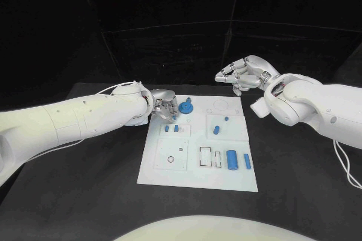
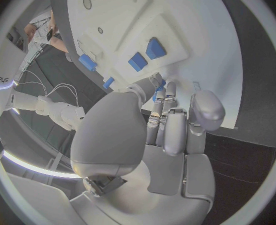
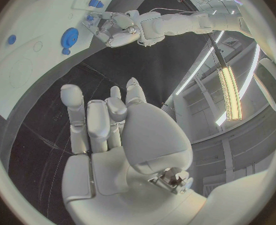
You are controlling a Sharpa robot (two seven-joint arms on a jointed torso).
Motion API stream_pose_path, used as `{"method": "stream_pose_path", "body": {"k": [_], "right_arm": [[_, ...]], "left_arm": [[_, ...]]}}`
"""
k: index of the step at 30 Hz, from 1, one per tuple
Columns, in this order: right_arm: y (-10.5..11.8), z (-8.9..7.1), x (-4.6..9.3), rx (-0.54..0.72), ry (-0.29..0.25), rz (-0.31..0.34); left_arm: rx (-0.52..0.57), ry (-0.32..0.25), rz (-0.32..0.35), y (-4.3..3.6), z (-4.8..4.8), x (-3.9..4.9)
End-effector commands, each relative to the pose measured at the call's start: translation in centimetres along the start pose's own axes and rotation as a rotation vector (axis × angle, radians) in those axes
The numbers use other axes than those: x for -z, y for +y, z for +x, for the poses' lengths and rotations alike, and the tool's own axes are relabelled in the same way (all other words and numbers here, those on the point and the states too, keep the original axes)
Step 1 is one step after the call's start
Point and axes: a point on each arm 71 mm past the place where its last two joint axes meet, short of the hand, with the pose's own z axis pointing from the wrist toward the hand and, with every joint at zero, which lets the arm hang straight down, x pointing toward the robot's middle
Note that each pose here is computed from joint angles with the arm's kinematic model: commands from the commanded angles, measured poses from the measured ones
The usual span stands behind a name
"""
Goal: Assemble the parts on the task board
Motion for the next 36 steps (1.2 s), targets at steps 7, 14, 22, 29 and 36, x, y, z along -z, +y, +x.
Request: {"method": "stream_pose_path", "body": {"k": [7, 14, 22, 29, 36], "right_arm": [[0.1, -0.1, 0.0, 0.001, 0.001, -0.009], [-0.1, -0.3, 0.0, 0.002, 0.001, 0.003], [-0.5, -0.7, 0.0, 0.013, -0.001, 0.025], [-1.6, -1.7, -0.1, 0.086, 0.003, 0.058], [-2.0, -1.7, 0.0, 0.321, 0.055, 0.058]], "left_arm": [[0.001, -0.018, 0.001, 0.04, -0.19, 0.05], [0.004, -0.023, -0.010, 0.67, -0.27, 0.53], [0.019, -0.038, -0.027, 1.80, -0.44, 1.50], [0.088, -0.119, -0.028, 3.10, -1.12, 2.86], [0.349, -0.291, 0.029, 4.16, -2.37, 4.72]]}}
